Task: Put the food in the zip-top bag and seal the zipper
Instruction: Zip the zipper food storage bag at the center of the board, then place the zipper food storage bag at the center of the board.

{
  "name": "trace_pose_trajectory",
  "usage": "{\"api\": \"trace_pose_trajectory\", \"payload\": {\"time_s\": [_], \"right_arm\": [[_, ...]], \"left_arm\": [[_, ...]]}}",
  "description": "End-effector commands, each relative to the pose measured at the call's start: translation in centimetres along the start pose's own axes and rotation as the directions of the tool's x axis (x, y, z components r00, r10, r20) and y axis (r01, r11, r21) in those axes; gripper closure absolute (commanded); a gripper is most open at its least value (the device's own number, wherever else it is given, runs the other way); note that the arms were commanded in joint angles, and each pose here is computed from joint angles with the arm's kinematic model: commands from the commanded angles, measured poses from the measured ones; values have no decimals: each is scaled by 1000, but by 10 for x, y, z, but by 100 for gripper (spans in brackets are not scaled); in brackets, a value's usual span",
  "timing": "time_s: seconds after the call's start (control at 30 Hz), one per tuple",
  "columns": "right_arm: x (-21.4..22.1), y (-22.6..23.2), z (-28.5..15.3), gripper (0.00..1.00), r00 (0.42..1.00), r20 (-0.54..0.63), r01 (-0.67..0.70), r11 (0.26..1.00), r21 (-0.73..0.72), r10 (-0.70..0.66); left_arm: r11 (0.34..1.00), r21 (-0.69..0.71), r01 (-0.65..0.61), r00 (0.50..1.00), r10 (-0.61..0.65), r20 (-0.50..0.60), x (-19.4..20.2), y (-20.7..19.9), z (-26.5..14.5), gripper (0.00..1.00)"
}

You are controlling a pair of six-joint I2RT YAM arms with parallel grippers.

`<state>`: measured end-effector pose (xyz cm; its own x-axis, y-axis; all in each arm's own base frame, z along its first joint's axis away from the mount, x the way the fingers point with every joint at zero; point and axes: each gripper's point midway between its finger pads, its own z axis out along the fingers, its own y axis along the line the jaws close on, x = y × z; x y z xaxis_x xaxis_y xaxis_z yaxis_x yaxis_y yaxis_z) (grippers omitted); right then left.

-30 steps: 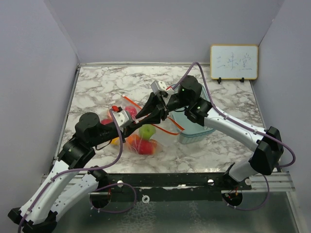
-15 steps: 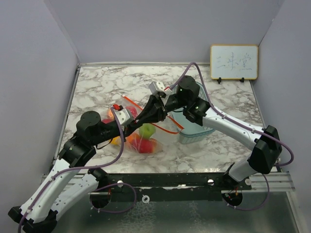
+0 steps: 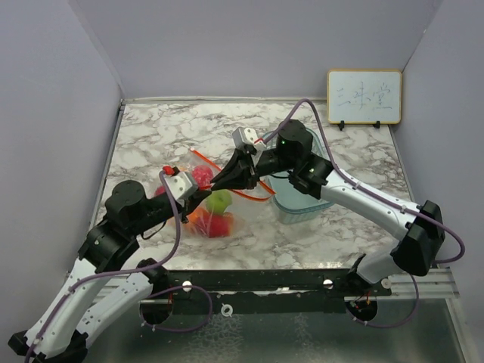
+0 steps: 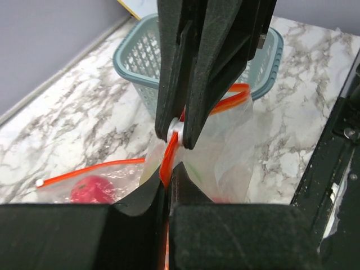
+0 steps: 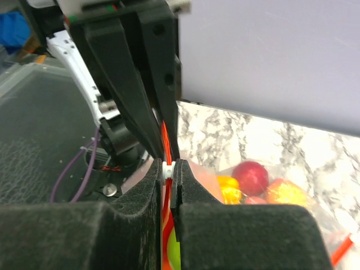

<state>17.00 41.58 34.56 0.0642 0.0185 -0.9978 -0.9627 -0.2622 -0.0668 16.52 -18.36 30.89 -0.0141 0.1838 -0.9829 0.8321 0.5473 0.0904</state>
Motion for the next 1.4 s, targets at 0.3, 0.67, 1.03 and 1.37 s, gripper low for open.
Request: {"api": "trace_pose_trajectory", "payload": {"time_s": [0.3,0.67,1.03,1.37], "right_arm": [[54,-43,-40,99,984,-170,-5,963,270,53],[81,-70,-89,99,974,-189,-40,913,405,127],[90,-88,-112,90,967,-167,-82,852,517,195],[48,-111,-126,1,968,-22,-170,719,674,249]], "left_arm": [[978,-197,-66,980,100,170,-66,18,-60,100],[865,-502,-29,978,129,166,-70,66,-98,100],[837,-545,48,961,109,252,-72,78,-89,100],[863,-434,257,891,-37,453,-87,89,-20,100]]}}
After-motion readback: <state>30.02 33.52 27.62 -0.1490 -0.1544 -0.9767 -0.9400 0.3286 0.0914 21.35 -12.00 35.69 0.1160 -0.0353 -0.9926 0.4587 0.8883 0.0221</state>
